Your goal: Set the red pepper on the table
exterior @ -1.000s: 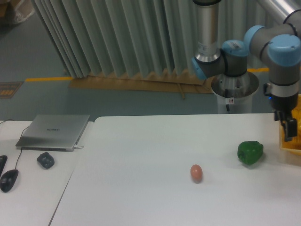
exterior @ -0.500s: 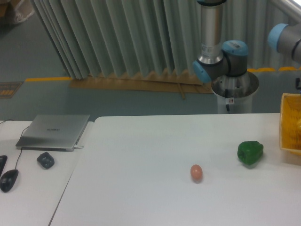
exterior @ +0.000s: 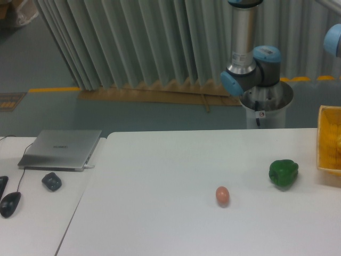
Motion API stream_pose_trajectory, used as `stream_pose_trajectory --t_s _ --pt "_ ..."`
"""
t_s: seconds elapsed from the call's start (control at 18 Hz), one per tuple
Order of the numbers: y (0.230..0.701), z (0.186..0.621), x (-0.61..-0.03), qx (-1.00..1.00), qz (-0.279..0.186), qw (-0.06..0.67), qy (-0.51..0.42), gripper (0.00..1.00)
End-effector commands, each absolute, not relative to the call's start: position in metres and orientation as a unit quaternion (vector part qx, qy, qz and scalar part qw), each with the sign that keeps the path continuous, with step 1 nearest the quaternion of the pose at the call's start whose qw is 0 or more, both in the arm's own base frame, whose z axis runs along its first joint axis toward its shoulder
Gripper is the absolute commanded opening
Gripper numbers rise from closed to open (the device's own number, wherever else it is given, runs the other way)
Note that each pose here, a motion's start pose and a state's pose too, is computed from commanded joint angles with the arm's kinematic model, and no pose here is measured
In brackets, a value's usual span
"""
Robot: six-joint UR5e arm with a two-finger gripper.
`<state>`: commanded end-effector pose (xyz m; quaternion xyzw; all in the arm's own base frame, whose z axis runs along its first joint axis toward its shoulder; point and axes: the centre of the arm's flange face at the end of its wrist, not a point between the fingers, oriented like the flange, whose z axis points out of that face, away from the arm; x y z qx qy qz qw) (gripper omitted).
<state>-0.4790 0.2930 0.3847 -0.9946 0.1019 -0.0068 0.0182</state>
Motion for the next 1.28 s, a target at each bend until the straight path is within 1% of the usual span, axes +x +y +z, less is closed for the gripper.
stream_pose_trajectory --t_s 0.17,0.28,0.44,0.67,0.78,0.89,1.17,1.22,1.28 --pt "0.280 0.362 -0.487 -0.997 -0.024 0.015 0.069 1.00" --pt "0.280 0.358 -0.486 -0.997 -0.020 0.015 0.066 1.00" --pt "0.284 0.359 -0.489 -0.999 -0.016 0.013 0.037 1.00" --pt "0.287 0.353 -0.489 -0.999 -0.019 0.002 0.038 1.00" --pt "0.296 0.346 -0.486 -0.998 -0.019 -0.022 0.052 1.00" --pt "0.297 0.344 -0.486 -0.998 -0.018 -0.030 0.055 1.00" --pt "0.300 0.335 -0.494 -0.998 -0.022 -0.034 0.057 1.00" --pt "0.299 0.338 -0.498 -0.998 -0.013 -0.032 0.057 1.00" --pt "0.300 0.334 -0.500 -0.998 -0.014 -0.033 0.055 1.00"
